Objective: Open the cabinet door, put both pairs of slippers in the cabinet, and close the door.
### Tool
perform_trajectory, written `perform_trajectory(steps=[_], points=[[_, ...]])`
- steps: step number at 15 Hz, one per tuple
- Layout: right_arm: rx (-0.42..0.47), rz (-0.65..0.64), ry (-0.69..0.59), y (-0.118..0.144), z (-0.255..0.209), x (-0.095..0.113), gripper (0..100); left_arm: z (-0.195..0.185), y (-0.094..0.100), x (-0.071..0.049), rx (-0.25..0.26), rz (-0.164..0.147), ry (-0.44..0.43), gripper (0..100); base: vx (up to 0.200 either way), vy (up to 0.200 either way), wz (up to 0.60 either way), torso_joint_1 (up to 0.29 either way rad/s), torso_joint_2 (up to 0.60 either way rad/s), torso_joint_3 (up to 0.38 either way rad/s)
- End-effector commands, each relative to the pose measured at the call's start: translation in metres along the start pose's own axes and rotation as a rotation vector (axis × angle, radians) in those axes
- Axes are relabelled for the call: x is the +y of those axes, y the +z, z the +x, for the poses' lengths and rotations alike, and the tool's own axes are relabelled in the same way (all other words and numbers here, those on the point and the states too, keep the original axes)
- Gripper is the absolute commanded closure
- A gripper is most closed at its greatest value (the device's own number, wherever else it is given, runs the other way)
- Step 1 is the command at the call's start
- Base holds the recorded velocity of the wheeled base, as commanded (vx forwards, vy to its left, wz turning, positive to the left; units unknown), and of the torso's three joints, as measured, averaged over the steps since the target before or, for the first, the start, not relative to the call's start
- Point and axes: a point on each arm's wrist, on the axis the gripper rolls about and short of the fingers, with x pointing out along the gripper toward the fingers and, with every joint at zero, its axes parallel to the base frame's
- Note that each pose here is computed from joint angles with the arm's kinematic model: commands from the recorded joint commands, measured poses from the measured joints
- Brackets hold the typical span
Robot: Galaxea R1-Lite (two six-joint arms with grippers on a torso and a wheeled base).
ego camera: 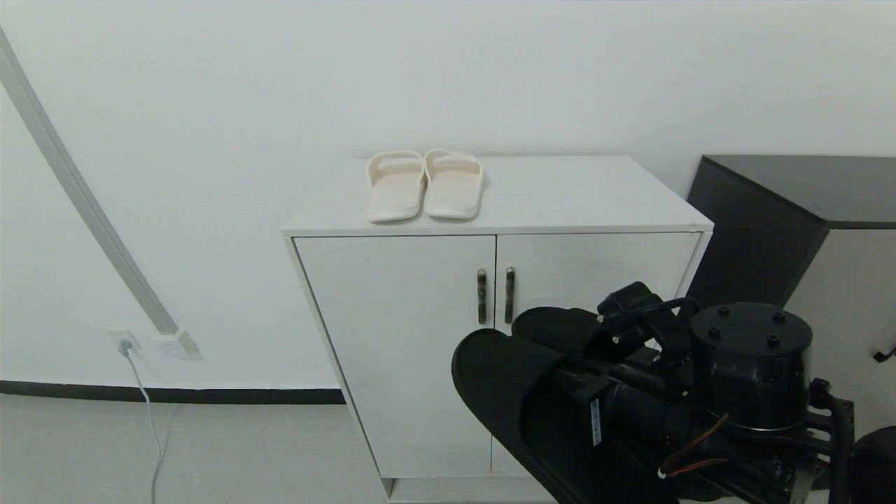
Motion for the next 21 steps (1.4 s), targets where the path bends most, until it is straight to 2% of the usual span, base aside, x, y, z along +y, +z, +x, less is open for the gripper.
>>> perform_trajectory(steps=[1,10,16,21], points=[[0.003,0.0,0.0,-0.0008,0.0003,0.0,100,0.0,0.0001,0.0,0.0,0.0,0.001,0,0.0,0.0,0.0,-0.168,0.5,0.325],[0.015,-0.004,-0.002,-0.0037,0.0021,0.0,100,0.0001,0.0001,0.0,0.001,0.0,0.001,0,0.0,0.0,0.0,-0.127,0.48,0.337],[0.021,-0.006,-0.002,-0.0054,0.0012,-0.0004,100,0.0,-0.0001,-0.0001,0.001,0.006,-0.001,0,0.0,0.0,0.0,-0.043,0.43,0.387],[0.025,-0.007,-0.002,-0.0066,0.0013,-0.0005,100,0.0,0.0001,-0.0001,0.0,0.0,-0.004,0,0.0,0.0,0.0,0.0,0.09,0.081]])
